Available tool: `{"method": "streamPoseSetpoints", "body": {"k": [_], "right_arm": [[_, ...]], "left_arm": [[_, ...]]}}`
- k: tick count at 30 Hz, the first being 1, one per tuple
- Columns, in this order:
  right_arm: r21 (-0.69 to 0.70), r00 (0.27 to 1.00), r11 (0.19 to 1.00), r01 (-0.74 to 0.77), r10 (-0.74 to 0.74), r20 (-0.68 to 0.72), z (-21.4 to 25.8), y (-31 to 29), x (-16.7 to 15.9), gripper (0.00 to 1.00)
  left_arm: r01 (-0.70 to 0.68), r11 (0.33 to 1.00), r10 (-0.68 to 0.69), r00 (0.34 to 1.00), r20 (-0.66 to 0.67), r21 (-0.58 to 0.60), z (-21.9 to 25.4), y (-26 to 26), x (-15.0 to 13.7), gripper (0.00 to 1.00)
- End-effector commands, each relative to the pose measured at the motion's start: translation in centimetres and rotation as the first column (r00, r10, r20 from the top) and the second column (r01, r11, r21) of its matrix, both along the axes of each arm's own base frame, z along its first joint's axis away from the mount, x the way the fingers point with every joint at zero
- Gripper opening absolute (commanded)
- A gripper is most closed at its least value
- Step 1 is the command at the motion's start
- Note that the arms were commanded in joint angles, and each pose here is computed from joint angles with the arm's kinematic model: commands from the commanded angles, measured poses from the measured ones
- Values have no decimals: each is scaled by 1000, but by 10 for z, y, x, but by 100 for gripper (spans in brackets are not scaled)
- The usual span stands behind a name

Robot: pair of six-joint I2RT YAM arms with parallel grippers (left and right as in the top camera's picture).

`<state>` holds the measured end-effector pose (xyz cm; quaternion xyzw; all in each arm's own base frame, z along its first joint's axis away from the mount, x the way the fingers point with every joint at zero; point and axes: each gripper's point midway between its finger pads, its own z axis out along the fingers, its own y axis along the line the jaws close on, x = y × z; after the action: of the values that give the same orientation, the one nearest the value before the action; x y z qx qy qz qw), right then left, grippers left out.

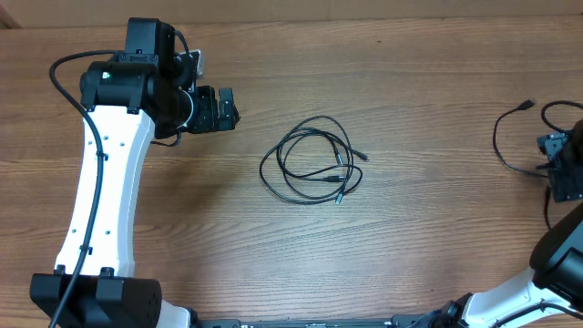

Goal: Untangle cables

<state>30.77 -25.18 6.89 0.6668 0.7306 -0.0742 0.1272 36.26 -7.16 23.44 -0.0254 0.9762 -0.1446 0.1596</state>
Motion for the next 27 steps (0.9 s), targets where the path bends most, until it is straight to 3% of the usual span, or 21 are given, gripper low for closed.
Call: {"method": "streamPoseSetpoints", "body": {"k": [1,6,9,11,12,13,16,20,22,24,26,27], "right_arm": [[-17,1000,1000,13,-13,-22,-15,-3,-6,91],[-2,999,1000,13,-13,-44,-45,1,-11,84],[8,998,1000,13,-12,-58,-55,1,-11,57],[4,998,1000,13,-13,-54,-55,0,-10,34],[4,998,1000,13,-13,-54,-55,0,-10,16],[8,998,1000,11,-10,-60,-54,1,-11,4],[49,999,999,19,-18,-33,-37,1,-8,4],[-56,1000,998,-7,7,-10,13,-16,-2,4],[-52,1000,998,-17,16,-22,11,-15,-4,29],[-59,1000,998,-16,15,-21,4,-15,-5,62],[-75,999,997,-11,9,-37,-5,-17,-9,78],[-76,999,997,-11,8,-37,-7,-17,-10,78]], "left_arm": [[30,1000,-29,998,48,-8,14,-5,1,100],[29,1000,-29,998,51,-8,14,-5,2,100],[27,1000,-26,998,49,-9,14,-5,1,100],[27,1000,-26,999,43,-9,13,-5,0,100],[27,1000,-26,999,44,-8,13,-5,0,100],[27,1000,-26,999,46,-9,14,-5,1,100],[27,1000,-27,999,46,-7,14,-5,1,99],[27,1000,-27,999,46,-8,14,-5,1,100],[27,1000,-27,999,46,-8,14,-5,1,100],[28,1000,-27,999,45,-8,14,-5,0,100],[28,1000,-28,999,46,-8,14,-5,1,100],[30,1000,-30,998,47,-7,14,-5,1,100]]}}
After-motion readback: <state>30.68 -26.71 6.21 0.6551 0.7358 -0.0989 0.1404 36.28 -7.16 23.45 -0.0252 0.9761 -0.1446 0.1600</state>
